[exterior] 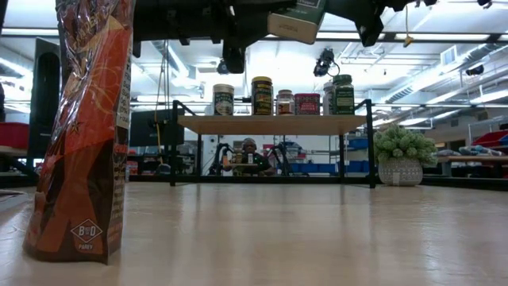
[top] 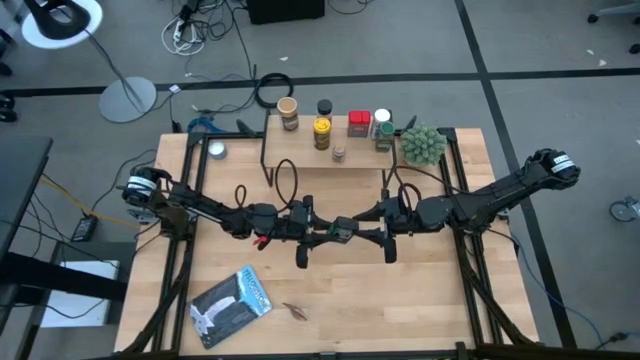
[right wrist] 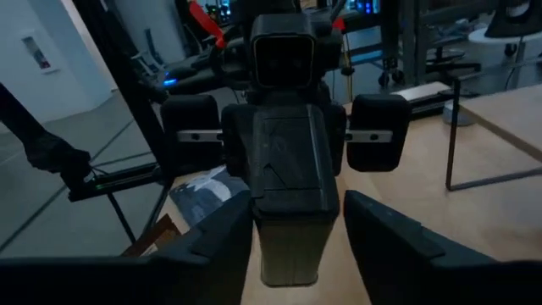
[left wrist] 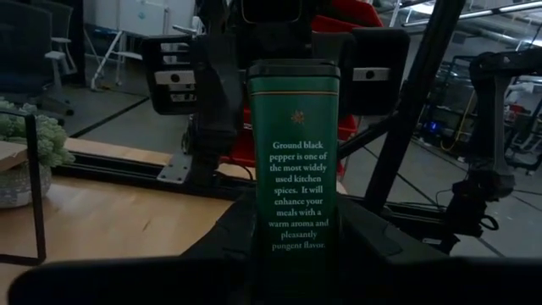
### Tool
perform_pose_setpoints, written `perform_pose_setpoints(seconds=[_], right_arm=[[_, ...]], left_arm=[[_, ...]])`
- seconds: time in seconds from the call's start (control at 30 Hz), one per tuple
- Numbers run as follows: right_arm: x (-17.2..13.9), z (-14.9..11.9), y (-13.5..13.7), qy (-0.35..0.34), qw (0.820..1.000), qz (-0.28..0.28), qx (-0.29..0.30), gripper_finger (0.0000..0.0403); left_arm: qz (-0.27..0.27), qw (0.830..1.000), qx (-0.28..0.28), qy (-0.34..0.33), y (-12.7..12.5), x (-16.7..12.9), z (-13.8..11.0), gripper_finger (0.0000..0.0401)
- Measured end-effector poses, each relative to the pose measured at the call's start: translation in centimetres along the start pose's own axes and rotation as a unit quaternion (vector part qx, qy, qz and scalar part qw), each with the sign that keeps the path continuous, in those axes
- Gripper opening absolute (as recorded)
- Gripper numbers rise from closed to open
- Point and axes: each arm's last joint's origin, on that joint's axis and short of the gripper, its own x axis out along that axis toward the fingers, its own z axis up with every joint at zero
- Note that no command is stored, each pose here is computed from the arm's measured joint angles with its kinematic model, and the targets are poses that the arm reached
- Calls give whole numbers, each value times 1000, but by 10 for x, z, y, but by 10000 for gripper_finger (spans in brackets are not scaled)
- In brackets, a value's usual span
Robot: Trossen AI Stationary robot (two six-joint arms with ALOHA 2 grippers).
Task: Shelf spices
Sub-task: Put the green seasoning can on the shelf aligned with the other red seasoning can
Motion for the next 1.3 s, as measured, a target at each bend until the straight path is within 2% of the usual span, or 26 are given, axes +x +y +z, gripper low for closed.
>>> perform_pose_setpoints(seconds=[0.17, 0.27, 0.5, 1.0, 1.3], right_arm=[[0, 1, 0, -3, 1000, 1, -5, 141], [0, 1, 0, -3, 1000, 0, -5, 129], [0, 2, 0, -10, 1000, 1, -3, 140], [0, 2, 0, -12, 1000, 1, -10, 132], [0, 2, 2, -12, 1000, 1, -10, 135]], left_arm=[[2, 1000, -3, -1, 0, 0, 0, 107], [4, 1000, -3, -1, 0, 0, 0, 116], [6, 1000, -3, -3, 0, 0, 1, 114], [6, 1000, -3, -2, 0, 0, 1, 117], [12, 999, -38, -4, 0, 0, 1, 130]])
